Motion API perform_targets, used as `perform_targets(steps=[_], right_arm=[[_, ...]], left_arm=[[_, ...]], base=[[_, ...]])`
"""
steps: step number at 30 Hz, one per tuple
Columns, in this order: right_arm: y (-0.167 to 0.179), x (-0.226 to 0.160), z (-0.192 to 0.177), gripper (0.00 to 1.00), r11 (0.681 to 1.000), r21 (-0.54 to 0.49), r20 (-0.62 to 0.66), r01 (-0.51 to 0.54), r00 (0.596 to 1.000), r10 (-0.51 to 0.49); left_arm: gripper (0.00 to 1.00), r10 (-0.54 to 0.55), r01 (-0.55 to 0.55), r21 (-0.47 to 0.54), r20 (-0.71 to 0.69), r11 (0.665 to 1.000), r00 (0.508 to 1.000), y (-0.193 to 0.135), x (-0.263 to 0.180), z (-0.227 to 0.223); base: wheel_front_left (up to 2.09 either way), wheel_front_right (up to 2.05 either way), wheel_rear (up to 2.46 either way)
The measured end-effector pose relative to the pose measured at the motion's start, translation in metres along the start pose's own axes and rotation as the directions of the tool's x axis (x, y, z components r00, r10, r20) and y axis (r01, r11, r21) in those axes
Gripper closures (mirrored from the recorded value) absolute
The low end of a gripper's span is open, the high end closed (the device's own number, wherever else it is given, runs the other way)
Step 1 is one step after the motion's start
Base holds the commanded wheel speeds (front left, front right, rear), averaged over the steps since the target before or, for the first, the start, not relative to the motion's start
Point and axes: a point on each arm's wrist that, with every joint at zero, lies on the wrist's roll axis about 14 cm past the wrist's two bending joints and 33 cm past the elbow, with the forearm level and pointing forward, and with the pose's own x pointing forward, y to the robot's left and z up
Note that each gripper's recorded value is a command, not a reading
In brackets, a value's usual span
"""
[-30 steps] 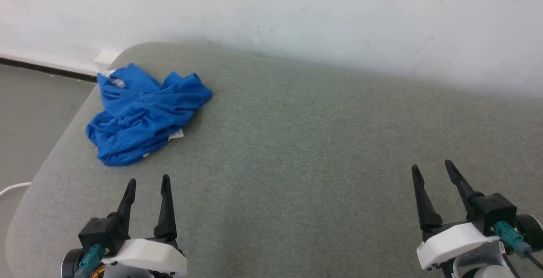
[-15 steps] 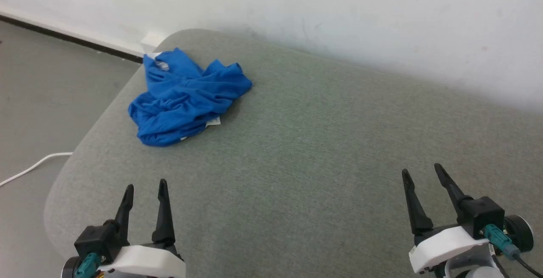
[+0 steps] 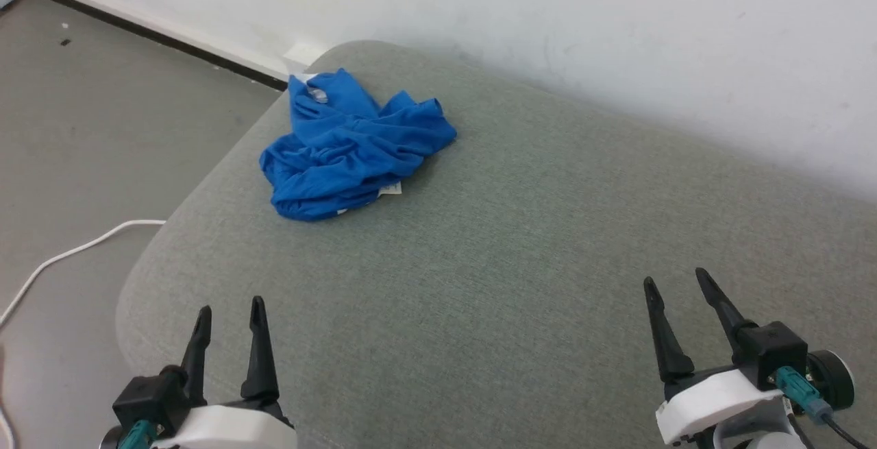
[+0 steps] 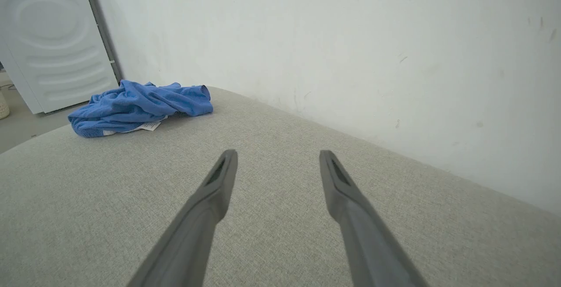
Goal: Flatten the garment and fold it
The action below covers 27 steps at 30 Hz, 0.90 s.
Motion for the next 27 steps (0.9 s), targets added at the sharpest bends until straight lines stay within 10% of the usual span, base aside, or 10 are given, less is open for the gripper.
perform_targets(steps=[27], right_arm=[[0.025,0.017,-0.006,0.00,0.997,0.013,0.010,-0.081,0.997,0.081]], left_arm=[[0.00,0.122,-0.121,-0.031,0.027,0.992,0.992,0.037,-0.022,0.004]], base=[[0.00,0.00,0.00]])
